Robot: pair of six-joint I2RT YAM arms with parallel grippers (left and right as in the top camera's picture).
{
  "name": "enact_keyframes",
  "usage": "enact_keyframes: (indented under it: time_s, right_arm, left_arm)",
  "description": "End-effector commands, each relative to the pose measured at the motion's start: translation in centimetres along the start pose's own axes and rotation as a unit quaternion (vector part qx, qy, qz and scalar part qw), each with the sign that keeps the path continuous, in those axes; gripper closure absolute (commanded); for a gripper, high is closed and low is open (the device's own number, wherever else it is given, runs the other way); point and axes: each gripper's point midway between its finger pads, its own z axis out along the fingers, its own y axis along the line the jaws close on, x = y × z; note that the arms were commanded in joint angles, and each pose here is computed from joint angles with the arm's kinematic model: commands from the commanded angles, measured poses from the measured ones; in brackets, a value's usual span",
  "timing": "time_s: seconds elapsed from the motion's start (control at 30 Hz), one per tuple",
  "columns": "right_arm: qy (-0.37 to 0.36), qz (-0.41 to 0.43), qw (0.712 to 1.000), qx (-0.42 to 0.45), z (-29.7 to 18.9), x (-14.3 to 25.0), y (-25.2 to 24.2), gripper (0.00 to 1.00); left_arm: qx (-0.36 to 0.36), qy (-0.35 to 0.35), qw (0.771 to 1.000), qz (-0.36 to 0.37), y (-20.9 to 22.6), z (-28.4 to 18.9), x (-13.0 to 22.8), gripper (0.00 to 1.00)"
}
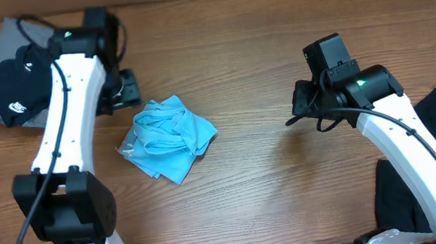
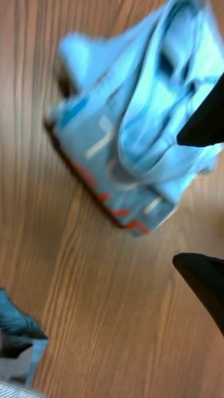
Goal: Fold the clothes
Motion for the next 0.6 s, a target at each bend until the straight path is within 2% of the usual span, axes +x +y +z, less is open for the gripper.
enact_keyframes:
  time_s: [0.0, 0.13, 0.2, 0.3, 0.33, 0.47, 0.57]
  right_arm:
    - [-0.017, 0.0, 1.0, 0.0, -1.0, -0.8, -0.1, 0.55]
    - [-0.015, 0.0, 1.0, 0.001, -1.0, -0.7, -0.1, 0.55]
    - [-0.017, 0.0, 1.0, 0.0, -1.0, -0.8, -0.1, 0.55]
    - [-0.017, 0.0, 1.0, 0.0, -1.0, -0.8, -0.1, 0.55]
    - [-0.017, 0.0, 1.0, 0.0, -1.0, -0.8, -0.1, 0.55]
    - [-0.018, -0.001, 1.0, 0.0, -1.0, -0.8, 0.0, 0.54]
    - [-0.023, 0.0, 1.0, -0.003, -1.0, -1.1, 0.1, 0.54]
  left_arm:
    - [0.06, 0.087, 0.994, 0.023, -1.5, 4.5, 2.6, 0.45]
    - [0.097, 0.133, 0.985, 0.044, -3.2, 6.1, 5.1, 0.39]
    - [0.101, 0.152, 0.982, 0.055, -4.0, 6.7, 6.5, 0.45]
    - [0.092, 0.183, 0.976, 0.069, -4.7, 7.3, 8.7, 0.86]
    - [0.089, 0.196, 0.974, 0.071, -4.8, 7.1, 9.4, 0.95]
    - [0.11, 0.223, 0.965, 0.085, -5.8, 5.3, 11.4, 0.96]
    - [0.13, 0.215, 0.96, 0.121, -7.4, 3.3, 12.8, 0.96]
